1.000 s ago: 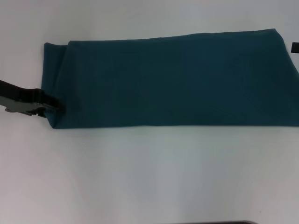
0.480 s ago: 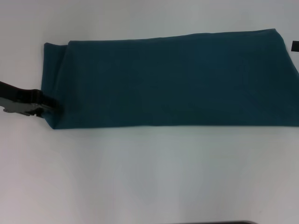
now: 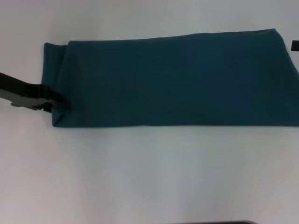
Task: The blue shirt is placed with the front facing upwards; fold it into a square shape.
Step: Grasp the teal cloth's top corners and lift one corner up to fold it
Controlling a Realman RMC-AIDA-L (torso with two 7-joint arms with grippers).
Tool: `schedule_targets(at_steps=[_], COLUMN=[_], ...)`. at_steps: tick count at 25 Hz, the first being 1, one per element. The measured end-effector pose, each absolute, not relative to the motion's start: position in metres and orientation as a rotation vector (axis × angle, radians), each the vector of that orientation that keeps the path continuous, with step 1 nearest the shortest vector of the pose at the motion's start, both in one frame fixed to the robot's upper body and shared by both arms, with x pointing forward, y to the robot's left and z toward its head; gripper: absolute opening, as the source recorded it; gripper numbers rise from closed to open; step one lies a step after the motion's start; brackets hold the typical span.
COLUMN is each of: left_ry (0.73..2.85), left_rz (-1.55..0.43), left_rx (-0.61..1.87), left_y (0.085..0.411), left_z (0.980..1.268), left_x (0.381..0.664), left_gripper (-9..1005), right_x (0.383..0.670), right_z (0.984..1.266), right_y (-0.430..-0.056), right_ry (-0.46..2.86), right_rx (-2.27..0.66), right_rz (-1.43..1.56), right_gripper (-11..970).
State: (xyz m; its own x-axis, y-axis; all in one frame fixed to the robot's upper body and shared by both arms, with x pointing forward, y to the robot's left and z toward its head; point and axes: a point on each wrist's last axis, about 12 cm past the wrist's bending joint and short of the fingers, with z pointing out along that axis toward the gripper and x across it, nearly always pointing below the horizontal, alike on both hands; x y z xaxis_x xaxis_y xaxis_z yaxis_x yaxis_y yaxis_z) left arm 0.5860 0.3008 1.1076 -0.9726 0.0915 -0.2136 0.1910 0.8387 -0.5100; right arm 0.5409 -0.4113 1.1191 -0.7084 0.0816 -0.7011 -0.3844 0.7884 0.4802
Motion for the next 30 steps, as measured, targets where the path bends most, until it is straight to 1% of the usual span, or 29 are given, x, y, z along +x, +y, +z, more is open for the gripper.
schedule_targets(at_steps=[15, 24, 30], left_ry=[2.84, 2.84, 2.841], left_rz=[-0.779, -0.781, -0.777], left_rx=[0.179, 0.236, 0.244], left_y=[0.311, 0.3, 0.299], left_z=[1.102, 1.105, 1.105], left_x=[0.582, 0.586, 0.587], left_gripper=[531, 514, 502], right_x=[0.542, 0.541, 0.541], right_z=[1.12, 1.119, 1.119], right_y=[-0.411, -0.411, -0.411], right_ry=[2.227, 2.229, 2.228], right_rx=[-0.226, -0.222, -0.222], right_rz=[0.804, 0.804, 0.804], right_gripper=[885, 885, 884])
